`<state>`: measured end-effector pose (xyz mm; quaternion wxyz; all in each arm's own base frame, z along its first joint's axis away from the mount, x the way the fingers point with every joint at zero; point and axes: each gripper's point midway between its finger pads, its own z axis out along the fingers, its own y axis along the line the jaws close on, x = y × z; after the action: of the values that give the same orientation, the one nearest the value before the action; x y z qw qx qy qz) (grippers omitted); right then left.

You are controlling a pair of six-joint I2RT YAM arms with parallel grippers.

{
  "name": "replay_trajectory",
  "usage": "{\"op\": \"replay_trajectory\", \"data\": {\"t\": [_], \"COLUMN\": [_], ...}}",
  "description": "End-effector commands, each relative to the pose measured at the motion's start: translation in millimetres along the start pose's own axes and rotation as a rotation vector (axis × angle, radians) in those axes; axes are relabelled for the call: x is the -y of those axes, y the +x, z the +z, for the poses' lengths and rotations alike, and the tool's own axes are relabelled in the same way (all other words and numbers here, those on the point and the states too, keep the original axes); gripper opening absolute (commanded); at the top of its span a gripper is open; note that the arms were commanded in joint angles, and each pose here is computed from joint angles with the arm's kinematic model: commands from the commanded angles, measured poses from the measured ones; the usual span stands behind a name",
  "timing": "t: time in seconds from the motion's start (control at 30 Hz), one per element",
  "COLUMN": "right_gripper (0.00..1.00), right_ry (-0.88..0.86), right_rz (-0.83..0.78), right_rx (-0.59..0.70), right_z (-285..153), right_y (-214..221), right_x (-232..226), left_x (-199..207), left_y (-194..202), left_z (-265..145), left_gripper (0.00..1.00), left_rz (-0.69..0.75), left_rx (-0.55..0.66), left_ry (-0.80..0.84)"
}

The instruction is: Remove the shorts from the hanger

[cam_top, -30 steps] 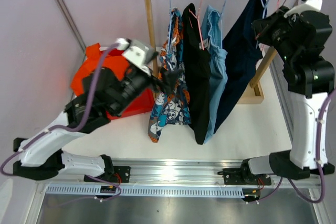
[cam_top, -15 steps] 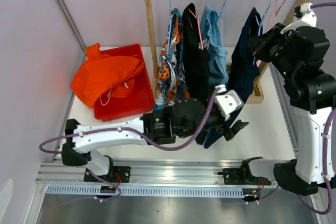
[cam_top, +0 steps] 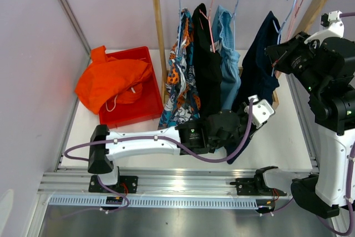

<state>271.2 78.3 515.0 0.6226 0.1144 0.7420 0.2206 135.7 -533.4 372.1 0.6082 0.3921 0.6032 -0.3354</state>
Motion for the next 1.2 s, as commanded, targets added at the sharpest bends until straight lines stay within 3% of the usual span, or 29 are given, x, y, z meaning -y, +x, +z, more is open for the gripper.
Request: {"op": "replay_trajectory", "data": {"t": [0.0, 0.1, 0.33, 0.37, 0.5, 0.63, 0.77, 0.87, 1.0, 1.17], "right_gripper": [0.00, 0.00, 0.00, 0.00, 0.00, 0.00, 0.00, 0.00, 0.00, 0.00], "right_ry": [-0.092, -0.080, -0.029, -0.021, 0.011, 0.018, 0.014, -0.017, -0.068, -0.057], "right_rz": [0.023, 0.016, -0.025, -0.031, -0.045, -0.040, -0.032, -0.020, 0.011, 0.045], "right_rx": [0.094, 0.096, 0.119, 0.122, 0.142, 0.145, 0.130, 0.097, -0.013, -0.103], "right_z": [-17.6, -16.9, -2.6, 0.0, 10.0, 14.7, 11.6, 0.2, -27.5, -70.3], "right_y": [-27.2, -27.4, -37.1, -39.1, -52.5, -59.8, -56.2, -48.0, -14.7, 28.7], "right_x": [-21.9, -19.3, -11.2, -9.9, -2.4, 1.5, 1.9, -3.6, -8.1, 4.5], "left_x": [-10.9, -14.2, 34.9, 46.5, 101.9, 127.3, 139.6, 135.6, 70.4, -7.0], "left_y": [-39.5, -36.4, -8.0, 22.4, 62.5, 106.0, 121.6, 126.7, 121.1, 61.7], "left_z": [-0.9, -9.9, -68.5, -76.9, -115.5, -121.2, -115.9, -103.5, -61.6, -22.2], "left_gripper": [0.24, 0.00, 0.00, 0.00, 0.00, 0.00, 0.00, 0.00, 0.00, 0.00], "left_rz": [-0.034, -0.043, -0.003, 0.019, -0.007, -0.040, -0.017, 0.013, 0.009, -0.019], "left_rx": [0.117, 0.117, 0.076, 0.034, -0.016, -0.088, -0.104, -0.119, -0.157, -0.104], "left_ry": [-0.062, -0.079, -0.056, -0.039, 0.045, 0.064, 0.096, 0.070, -0.100, -0.232]}}
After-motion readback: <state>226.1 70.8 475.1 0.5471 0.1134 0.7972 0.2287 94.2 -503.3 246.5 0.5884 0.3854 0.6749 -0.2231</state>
